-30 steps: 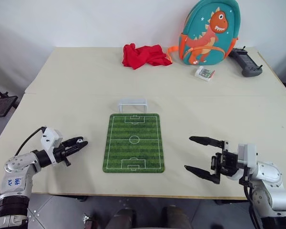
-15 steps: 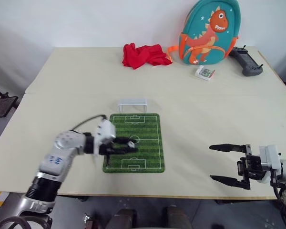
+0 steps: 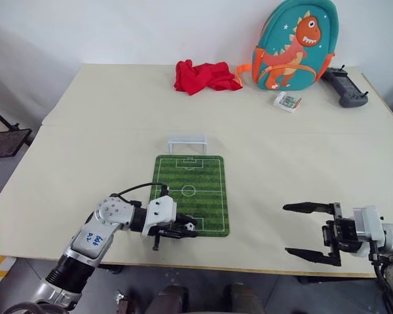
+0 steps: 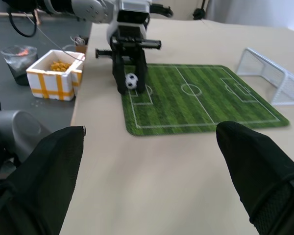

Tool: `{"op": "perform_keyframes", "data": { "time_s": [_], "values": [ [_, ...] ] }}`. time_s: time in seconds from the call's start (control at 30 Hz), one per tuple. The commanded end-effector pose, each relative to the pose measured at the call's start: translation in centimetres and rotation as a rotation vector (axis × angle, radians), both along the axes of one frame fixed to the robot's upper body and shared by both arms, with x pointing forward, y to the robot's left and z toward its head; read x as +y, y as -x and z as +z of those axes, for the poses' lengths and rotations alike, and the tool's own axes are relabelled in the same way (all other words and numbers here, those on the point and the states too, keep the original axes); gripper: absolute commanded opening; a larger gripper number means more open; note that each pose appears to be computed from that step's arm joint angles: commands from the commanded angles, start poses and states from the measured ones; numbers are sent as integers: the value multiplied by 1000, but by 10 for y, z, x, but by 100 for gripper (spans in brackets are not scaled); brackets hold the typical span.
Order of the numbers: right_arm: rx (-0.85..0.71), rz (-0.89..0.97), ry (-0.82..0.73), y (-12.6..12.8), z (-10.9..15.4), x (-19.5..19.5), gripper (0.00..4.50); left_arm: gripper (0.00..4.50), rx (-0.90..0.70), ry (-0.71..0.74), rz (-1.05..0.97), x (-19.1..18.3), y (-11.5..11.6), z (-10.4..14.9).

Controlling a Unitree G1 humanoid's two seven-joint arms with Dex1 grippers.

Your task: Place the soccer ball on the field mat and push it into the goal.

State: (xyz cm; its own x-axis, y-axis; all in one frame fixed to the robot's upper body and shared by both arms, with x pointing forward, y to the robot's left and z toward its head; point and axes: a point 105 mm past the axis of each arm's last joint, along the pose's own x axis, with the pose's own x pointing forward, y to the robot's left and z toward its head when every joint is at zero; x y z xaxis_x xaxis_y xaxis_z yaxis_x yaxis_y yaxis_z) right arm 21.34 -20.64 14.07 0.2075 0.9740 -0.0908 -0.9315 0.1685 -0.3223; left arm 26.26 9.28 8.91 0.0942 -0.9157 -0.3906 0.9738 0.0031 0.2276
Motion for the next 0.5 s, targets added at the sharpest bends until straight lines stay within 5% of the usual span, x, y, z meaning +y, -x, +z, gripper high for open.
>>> {"op": "perform_keyframes", "data": {
  "time_s": [0.03, 0.2, 0.4, 0.5],
  "values": [
    [-26, 19, -2, 3, 5, 4, 450, 86, -36, 5, 29, 3, -2, 0],
    [-23, 24, -9, 3, 4, 7, 450, 86, -23, 29, 30, 2, 0, -1],
    [-15, 31, -17, 4, 4, 11, 450, 268, -55, 85, 44, -2, -2, 4],
    [-8, 35, -17, 5, 3, 11, 450, 268, -65, 104, 35, -4, 1, 8]
  ]
}}
